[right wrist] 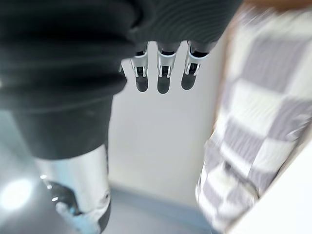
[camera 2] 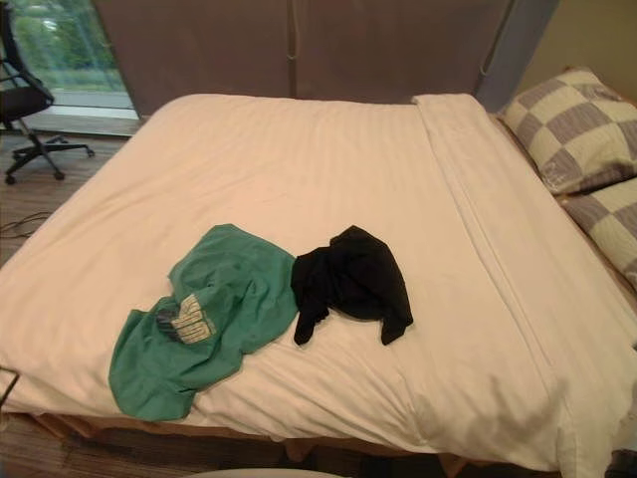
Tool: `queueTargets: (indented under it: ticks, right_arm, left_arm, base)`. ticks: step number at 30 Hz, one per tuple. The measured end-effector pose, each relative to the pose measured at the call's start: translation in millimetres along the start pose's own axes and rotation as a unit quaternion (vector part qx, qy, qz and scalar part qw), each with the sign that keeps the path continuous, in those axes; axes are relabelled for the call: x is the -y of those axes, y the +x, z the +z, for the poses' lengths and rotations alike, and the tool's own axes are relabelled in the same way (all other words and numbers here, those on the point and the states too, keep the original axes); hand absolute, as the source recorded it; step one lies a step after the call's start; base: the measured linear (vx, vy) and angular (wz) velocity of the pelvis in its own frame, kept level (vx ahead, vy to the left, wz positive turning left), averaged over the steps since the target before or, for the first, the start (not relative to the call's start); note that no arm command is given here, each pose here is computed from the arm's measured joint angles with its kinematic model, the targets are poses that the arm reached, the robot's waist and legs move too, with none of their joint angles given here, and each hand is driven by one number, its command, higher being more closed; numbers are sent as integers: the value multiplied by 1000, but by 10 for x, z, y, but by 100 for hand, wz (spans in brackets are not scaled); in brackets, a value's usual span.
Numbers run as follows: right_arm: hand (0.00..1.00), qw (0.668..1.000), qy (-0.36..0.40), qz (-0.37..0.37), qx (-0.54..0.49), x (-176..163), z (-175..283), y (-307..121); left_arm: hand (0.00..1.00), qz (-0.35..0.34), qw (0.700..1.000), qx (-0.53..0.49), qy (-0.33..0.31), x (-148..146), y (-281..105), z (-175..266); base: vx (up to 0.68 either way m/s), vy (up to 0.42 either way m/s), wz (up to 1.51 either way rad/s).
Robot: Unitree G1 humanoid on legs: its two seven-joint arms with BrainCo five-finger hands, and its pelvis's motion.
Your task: Tidy the bed and pick cloth on bed and put in laundry
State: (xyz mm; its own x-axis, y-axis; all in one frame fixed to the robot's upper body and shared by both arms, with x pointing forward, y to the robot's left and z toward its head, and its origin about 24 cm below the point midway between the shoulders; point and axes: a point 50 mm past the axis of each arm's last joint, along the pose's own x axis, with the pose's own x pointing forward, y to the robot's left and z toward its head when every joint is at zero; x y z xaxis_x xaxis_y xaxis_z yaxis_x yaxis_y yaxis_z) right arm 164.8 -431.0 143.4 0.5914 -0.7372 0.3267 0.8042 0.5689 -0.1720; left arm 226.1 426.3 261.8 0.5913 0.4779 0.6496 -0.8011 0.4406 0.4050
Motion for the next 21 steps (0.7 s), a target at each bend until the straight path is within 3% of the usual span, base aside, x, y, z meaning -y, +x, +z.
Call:
queueTargets:
  ticks: [2,4,8,11,16,21]
  right_arm:
    - [0,1000,-2,31,0,-85,-23,-26]
    - [0,995,-6,96,9,-287,-50,-100]
    - [0,974,-20,223,34,-731,-11,-292]
    - [0,962,-1,270,50,-955,45,-436]
    - [0,941,24,335,50,-1297,75,-714]
    - [0,937,46,346,-13,-1388,-98,-953]
  left_arm:
    - [0,-42,999,23,20,74,-26,25]
    - [0,-131,988,47,62,284,-190,-36]
    - [0,-304,948,39,87,958,-907,-303]
    - [0,-405,909,23,94,1328,-1427,-379]
    - [0,-519,846,-91,85,1711,-2170,-512]
    - [0,-572,812,-94,64,1990,-2502,-186]
  base:
    - [65,5,-25]
    - [79,43,-32]
    - [-3,44,-15]
    - [-63,-19,-1]
    - [-71,-14,-3]
    - [-87,-10,3]
